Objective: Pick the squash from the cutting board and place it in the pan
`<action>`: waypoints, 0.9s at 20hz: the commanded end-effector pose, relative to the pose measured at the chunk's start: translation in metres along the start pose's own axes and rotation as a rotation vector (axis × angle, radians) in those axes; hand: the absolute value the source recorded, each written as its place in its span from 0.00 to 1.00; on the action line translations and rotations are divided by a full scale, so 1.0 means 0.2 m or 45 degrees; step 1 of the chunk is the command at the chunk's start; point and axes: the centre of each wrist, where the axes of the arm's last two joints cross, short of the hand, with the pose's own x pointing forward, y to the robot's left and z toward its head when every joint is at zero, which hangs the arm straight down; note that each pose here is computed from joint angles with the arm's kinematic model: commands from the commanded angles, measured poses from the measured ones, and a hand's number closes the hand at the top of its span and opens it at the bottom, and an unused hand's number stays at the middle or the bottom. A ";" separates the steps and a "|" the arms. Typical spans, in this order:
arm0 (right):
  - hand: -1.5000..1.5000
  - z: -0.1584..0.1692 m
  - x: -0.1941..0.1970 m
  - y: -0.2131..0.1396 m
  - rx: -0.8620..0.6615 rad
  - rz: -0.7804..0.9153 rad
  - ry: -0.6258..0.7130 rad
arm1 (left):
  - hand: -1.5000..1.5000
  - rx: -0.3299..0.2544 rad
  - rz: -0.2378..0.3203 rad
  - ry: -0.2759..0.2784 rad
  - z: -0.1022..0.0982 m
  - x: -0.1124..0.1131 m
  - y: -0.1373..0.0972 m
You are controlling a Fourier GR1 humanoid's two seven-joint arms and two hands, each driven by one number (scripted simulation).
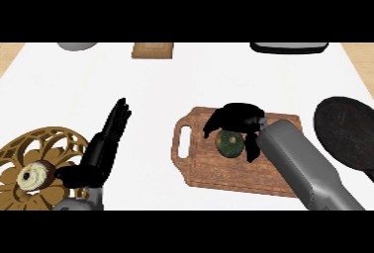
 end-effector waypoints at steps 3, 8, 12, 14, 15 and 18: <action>1.00 -0.16 0.04 0.18 0.031 0.138 -0.042 | 0.50 -0.005 -0.021 -0.004 -0.03 0.03 0.03; 1.00 -0.09 -0.03 0.21 -0.049 0.137 -0.041 | 0.50 0.004 0.026 0.017 -0.01 0.02 -0.10; 1.00 -0.10 -0.06 0.07 -0.190 0.176 -0.082 | 0.50 0.009 -0.010 0.009 -0.03 -0.02 0.08; 1.00 -0.04 -0.02 -0.01 -0.305 0.140 -0.098 | 0.50 0.012 0.013 0.004 0.00 0.01 -0.06; 1.00 0.04 -0.06 -0.05 -0.395 0.112 -0.085 | 0.50 0.030 -0.008 0.015 0.06 -0.01 0.04; 1.00 0.04 0.00 -0.03 -0.545 0.046 0.105 | 0.50 0.053 -0.002 0.037 0.03 0.00 0.02</action>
